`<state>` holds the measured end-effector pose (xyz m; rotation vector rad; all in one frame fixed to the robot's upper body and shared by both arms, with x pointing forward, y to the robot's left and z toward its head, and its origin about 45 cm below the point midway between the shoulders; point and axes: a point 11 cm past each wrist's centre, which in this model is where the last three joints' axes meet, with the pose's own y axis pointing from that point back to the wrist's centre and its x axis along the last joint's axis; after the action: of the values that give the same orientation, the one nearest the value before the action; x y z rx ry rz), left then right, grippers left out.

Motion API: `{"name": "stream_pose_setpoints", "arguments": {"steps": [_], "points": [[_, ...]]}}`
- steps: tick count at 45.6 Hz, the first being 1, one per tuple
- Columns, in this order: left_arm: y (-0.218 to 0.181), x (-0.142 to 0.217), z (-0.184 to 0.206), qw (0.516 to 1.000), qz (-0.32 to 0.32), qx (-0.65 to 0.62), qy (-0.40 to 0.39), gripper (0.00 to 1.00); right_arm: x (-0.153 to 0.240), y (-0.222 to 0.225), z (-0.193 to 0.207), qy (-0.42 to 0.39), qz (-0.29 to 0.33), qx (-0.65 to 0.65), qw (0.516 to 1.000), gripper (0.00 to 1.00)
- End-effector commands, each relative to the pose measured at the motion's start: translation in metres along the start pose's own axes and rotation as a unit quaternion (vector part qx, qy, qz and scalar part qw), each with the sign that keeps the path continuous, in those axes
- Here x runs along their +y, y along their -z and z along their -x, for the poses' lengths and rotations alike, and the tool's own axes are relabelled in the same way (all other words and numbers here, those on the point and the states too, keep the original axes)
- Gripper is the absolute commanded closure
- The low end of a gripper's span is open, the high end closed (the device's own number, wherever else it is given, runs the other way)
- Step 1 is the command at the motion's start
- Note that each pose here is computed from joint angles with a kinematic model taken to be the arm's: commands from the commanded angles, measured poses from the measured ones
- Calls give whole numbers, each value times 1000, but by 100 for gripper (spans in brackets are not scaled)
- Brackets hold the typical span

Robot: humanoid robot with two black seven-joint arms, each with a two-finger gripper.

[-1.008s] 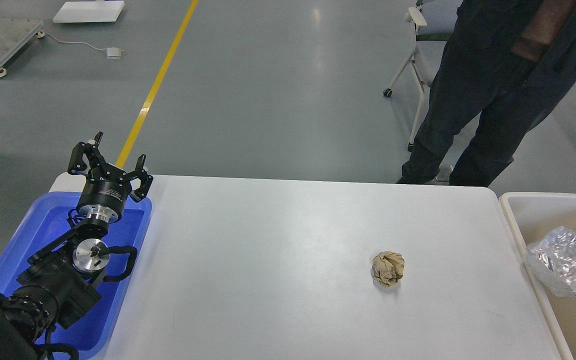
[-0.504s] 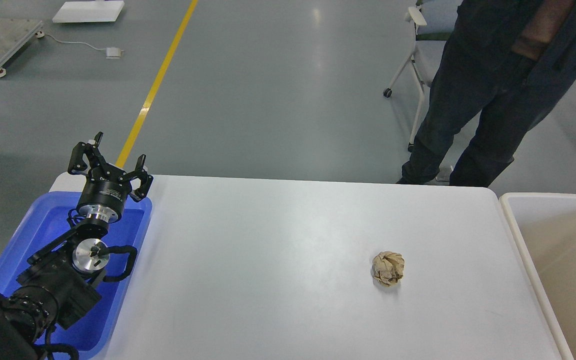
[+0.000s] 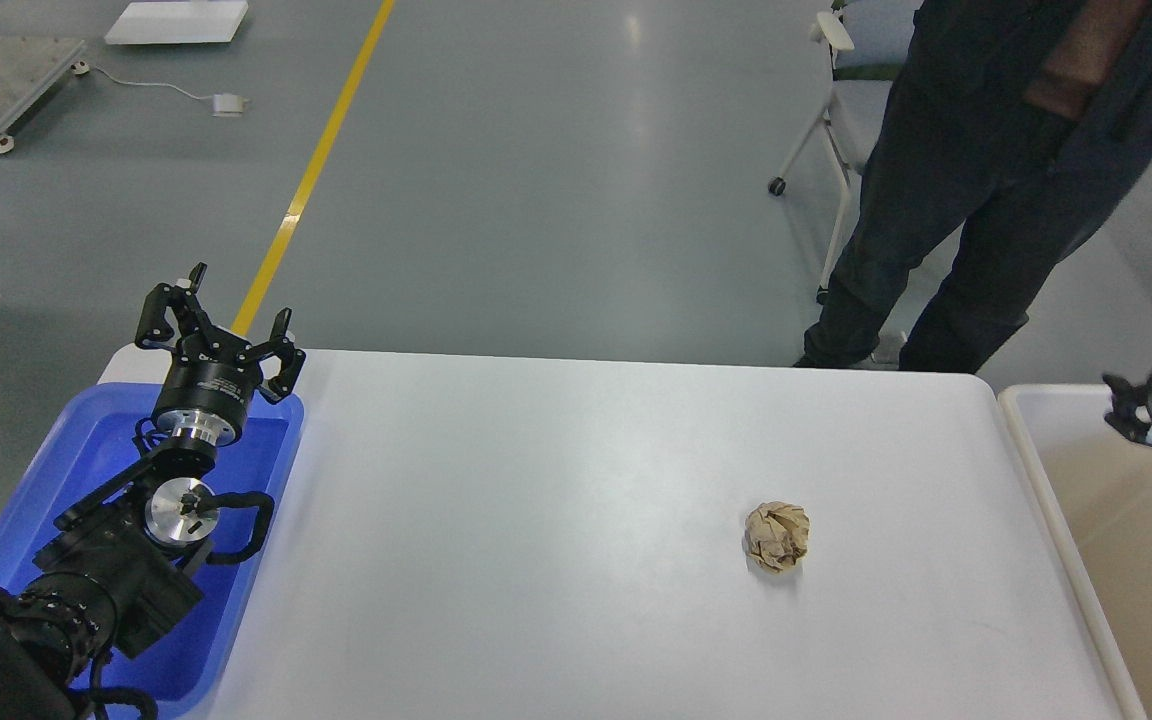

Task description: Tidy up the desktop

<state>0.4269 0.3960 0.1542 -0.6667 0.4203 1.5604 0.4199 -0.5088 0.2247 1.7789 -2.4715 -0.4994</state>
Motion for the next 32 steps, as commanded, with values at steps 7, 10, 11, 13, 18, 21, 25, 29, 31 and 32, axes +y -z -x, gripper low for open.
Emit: {"name": "stream_pose_setpoints", "arguments": {"steps": [7, 10, 11, 13, 18, 21, 25, 29, 31, 32], "points": [[0, 0, 0, 1000, 0, 0, 0, 0, -2, 37, 148, 173, -31, -217, 960, 0], [0, 0, 0, 1000, 0, 0, 0, 0, 0, 30, 174, 194, -22, -229, 954, 0], [0, 0, 0, 1000, 0, 0, 0, 0, 0, 29, 183, 201, -19, -233, 951, 0], [0, 0, 0, 1000, 0, 0, 0, 0, 2, 22, 199, 213, -10, -242, 947, 0], [0, 0, 0, 1000, 0, 0, 0, 0, 7, 1, 232, 233, 12, -259, 937, 0], [0, 0, 0, 1000, 0, 0, 0, 0, 11, -12, 245, 242, 25, -267, 933, 0], [0, 0, 0, 1000, 0, 0, 0, 0, 15, -26, 257, 248, 39, -275, 928, 0], [0, 0, 0, 1000, 0, 0, 0, 0, 18, -38, 260, 248, 49, -279, 926, 0], [0, 0, 0, 1000, 0, 0, 0, 0, 19, -45, 261, 251, 55, -282, 924, 0], [0, 0, 0, 1000, 0, 0, 0, 0, 20, -48, 261, 253, 57, -284, 923, 0]]}}
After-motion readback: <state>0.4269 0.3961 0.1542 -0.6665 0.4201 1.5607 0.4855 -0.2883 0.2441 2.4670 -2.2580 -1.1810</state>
